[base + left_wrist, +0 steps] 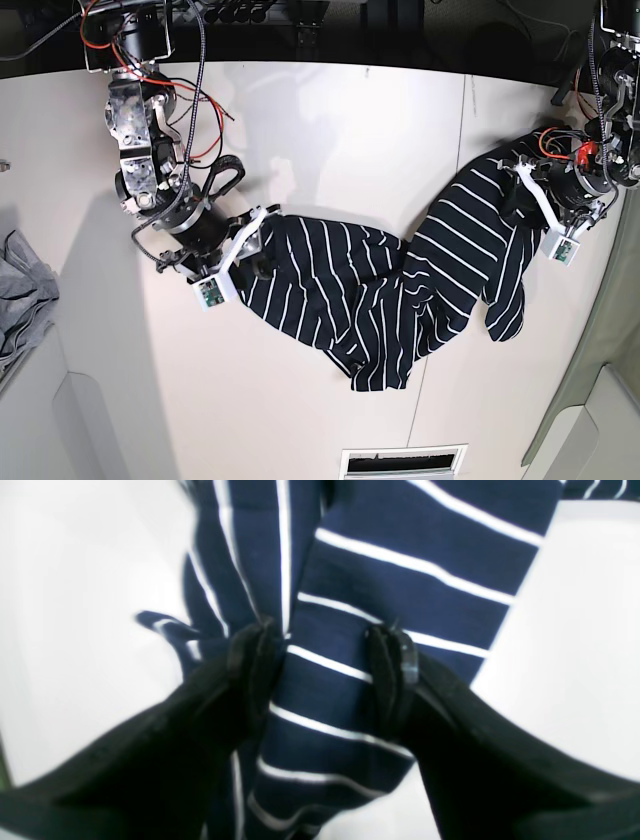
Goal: Layout the t-shirt on the table in an organized manner, then fold the t-shirt properly
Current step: 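Grasp the striped shirt's two ends with left and right grippers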
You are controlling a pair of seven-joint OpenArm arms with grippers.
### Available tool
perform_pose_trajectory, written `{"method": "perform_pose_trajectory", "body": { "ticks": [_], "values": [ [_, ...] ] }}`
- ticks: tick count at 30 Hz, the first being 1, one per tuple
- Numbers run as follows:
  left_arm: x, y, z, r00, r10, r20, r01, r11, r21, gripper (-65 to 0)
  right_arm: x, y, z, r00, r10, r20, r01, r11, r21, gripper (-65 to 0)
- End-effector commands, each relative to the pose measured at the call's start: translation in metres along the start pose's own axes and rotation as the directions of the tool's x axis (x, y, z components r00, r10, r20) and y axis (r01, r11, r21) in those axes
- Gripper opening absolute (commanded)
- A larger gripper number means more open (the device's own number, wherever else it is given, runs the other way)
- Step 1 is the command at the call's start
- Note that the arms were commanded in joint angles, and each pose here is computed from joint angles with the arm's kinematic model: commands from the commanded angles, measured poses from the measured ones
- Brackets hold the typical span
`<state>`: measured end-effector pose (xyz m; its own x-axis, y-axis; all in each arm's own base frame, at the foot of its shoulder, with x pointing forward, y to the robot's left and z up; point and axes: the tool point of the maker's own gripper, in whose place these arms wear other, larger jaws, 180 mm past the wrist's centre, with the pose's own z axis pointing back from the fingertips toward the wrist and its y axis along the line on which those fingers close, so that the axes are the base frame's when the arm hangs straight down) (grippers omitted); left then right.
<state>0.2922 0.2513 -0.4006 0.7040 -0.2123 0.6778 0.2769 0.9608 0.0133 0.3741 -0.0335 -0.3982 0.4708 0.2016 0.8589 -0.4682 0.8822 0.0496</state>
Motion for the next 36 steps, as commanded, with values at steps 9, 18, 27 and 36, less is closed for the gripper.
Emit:
{"method": "perform_pose_trajectory", "body": {
  "ticks": [9, 18, 27, 36],
  "values": [
    [0.025, 0.041, -0.026, 0.999, 0.023, 0.026, -0.026, 0.995, 0.096, -26.5, 0.031, -0.052, -0.031, 0.999, -0.023, 0.036, 0.027, 0.994, -0.106, -36.8],
    [0.039, 0.049, -0.029, 0.997, 0.033, 0.075, -0.041, 0.993, 0.107, -42.2, -0.018, -0.026, -0.057, 0.989, -0.101, -0.112, 0.100, 0.995, -0.010, -48.0],
    [0.054, 0.056, -0.023, 0.997, 0.007, 0.074, -0.016, 0.993, 0.120, -65.0, -0.031, 0.014, -0.054, 0.985, -0.124, -0.120, 0.138, 0.983, 0.119, -65.0],
    [0.094, 0.022, -0.003, 0.989, -0.056, 0.139, 0.059, 0.998, -0.016, -55.9, -0.050, 0.033, -0.036, 0.984, -0.131, -0.119, 0.149, 0.977, 0.150, -65.0]
  ]
}}
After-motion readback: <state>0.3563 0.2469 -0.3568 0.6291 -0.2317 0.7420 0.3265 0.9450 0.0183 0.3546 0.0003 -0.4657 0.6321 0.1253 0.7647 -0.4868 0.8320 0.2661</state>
